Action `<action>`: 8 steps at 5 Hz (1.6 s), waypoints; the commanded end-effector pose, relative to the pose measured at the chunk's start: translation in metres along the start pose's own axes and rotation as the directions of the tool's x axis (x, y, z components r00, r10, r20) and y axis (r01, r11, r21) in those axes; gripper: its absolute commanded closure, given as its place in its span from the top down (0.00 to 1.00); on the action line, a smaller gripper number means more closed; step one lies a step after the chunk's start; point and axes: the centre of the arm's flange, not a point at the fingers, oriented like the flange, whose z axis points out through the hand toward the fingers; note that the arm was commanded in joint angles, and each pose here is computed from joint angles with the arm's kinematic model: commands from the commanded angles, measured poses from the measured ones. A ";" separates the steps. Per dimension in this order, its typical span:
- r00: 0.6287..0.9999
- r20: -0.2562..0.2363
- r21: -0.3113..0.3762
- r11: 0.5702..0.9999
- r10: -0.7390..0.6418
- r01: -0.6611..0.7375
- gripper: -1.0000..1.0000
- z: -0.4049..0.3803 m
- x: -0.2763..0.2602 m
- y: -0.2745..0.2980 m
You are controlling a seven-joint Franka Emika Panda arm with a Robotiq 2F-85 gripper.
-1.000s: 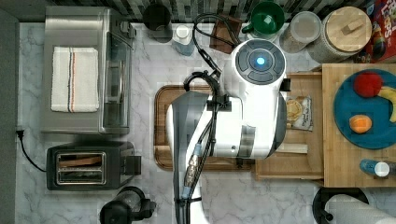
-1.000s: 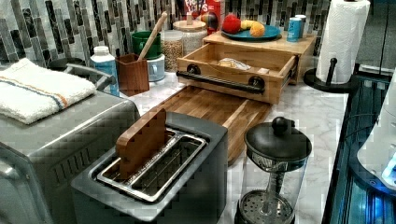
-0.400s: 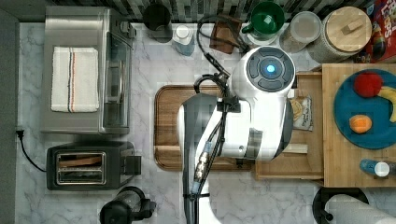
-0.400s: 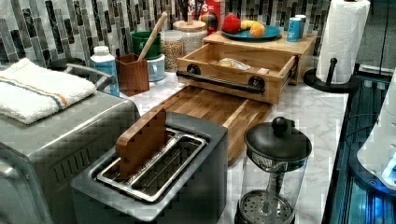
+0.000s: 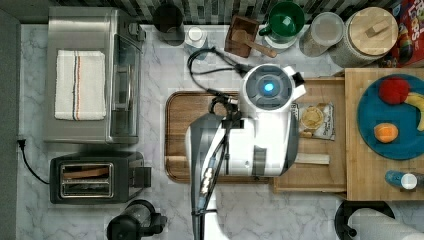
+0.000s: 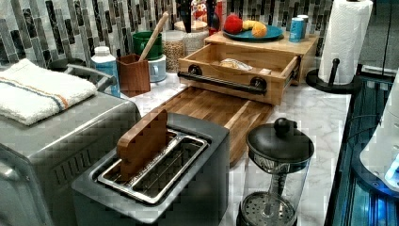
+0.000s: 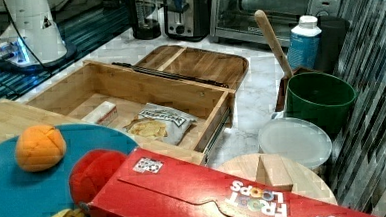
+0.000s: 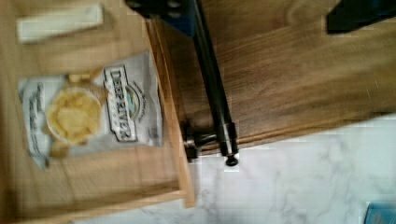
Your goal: Close the drawer.
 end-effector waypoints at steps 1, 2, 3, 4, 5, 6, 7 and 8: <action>0.943 -0.035 -0.021 0.944 -0.330 0.329 0.00 -0.016 -0.045 -0.091; 0.945 -0.019 0.009 0.945 -0.326 0.327 0.00 0.008 -0.044 -0.089; 0.944 0.041 0.009 0.945 -0.327 0.327 0.00 0.037 -0.037 -0.091; 0.944 0.044 0.001 0.945 -0.326 0.327 0.00 0.071 -0.037 -0.088; 0.940 0.089 0.075 0.943 -0.329 0.323 0.00 0.102 -0.028 -0.080; 0.934 0.080 0.090 0.935 -0.349 0.342 0.00 0.122 -0.028 -0.075; 0.930 0.042 0.084 0.929 -0.365 0.361 0.00 0.138 -0.033 -0.073; 0.926 0.032 0.090 0.924 -0.375 0.371 0.00 0.144 -0.028 -0.064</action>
